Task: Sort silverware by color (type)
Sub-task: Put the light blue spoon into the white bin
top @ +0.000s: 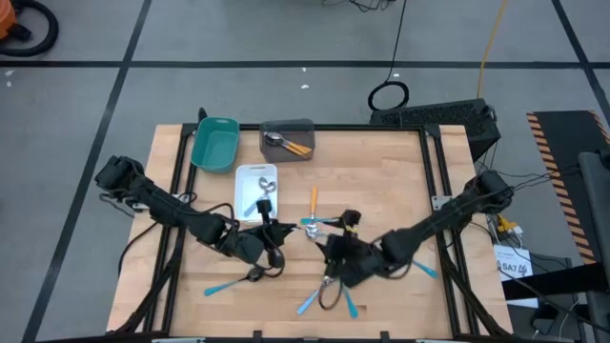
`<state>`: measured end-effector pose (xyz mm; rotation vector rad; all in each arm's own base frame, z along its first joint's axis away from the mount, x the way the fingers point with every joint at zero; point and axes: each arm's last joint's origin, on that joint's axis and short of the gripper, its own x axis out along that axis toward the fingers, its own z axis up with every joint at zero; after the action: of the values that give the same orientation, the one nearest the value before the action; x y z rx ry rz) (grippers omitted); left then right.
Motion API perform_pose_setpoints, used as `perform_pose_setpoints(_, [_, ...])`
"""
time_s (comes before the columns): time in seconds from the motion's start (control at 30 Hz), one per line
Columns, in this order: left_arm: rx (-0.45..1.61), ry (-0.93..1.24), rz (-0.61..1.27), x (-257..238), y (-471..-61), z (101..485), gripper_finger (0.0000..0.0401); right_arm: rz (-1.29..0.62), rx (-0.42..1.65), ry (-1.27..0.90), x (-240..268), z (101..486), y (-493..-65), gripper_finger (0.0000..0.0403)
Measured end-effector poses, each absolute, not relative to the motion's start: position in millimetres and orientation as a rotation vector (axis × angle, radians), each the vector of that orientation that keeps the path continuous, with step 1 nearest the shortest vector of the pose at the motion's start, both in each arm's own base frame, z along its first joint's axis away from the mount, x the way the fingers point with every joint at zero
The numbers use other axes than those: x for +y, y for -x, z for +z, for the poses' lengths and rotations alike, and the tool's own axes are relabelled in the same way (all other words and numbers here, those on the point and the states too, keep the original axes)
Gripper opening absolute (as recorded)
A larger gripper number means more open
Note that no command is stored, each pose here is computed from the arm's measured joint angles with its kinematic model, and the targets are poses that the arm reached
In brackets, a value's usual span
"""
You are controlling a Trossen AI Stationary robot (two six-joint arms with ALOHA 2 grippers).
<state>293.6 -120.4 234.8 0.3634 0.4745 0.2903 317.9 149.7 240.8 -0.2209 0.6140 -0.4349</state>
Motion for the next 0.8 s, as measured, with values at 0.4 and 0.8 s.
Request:
perform_pose_setpoints(0.4, [0.471,0.124,0.483,-104,-300,250,0.0005,-0.555,0.494,0.565,194,242,-282,0.0279])
perform_pose_setpoints(0.8, [0.47,0.217,0.484,-102,-301,249,0.0005,-0.665,0.497,0.745,203,199,-294,0.0279])
